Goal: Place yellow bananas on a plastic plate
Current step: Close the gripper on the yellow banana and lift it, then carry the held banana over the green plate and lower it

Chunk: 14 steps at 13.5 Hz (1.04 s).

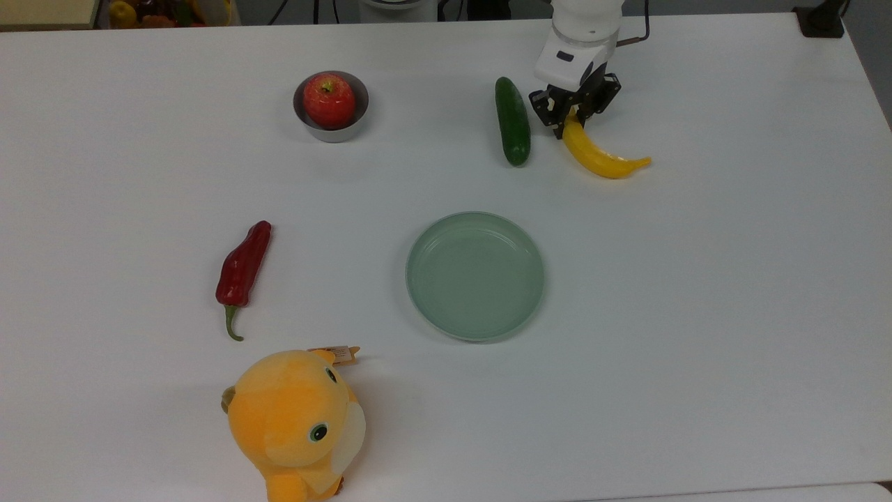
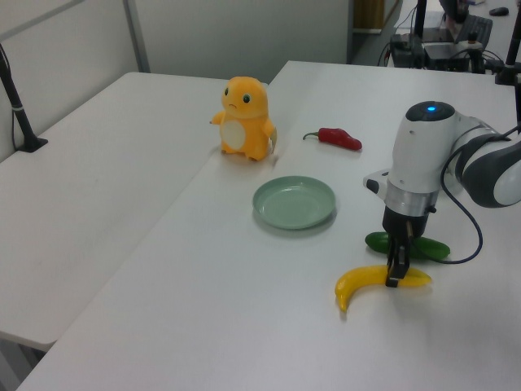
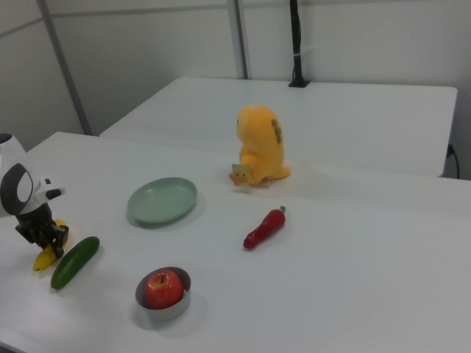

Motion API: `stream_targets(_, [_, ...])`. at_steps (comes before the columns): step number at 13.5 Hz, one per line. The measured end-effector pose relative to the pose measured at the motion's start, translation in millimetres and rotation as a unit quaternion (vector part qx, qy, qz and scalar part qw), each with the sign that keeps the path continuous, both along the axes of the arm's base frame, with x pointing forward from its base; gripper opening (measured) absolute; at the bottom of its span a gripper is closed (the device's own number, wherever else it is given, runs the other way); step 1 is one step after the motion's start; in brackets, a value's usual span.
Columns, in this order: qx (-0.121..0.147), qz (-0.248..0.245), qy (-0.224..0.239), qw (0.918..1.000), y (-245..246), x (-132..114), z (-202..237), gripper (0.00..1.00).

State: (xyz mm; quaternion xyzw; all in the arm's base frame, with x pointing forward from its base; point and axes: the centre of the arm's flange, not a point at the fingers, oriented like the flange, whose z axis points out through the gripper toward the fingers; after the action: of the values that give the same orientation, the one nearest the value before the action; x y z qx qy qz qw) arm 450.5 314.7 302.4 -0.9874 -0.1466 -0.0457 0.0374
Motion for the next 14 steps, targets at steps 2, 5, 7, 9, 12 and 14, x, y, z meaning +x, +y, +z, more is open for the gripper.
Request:
stream_targets(2, [0.0,0.0,0.0,1.0,0,0,1,0.32])
stream_targets(5, [0.002,-0.003,-0.002,1.0,0,2,2,0.32])
stream_targets(7, [0.003,-0.017,-0.005,0.9998,-1,9,12,0.32])
stream_targets(9, [-0.008,-0.037,0.002,0.9993,-8,32,43,0.32])
stream_targets(12, [-0.019,-0.082,0.002,0.9964,-41,79,102,0.32])
stream_targets(14, [-0.023,-0.089,-0.002,0.9957,-63,100,127,0.32])
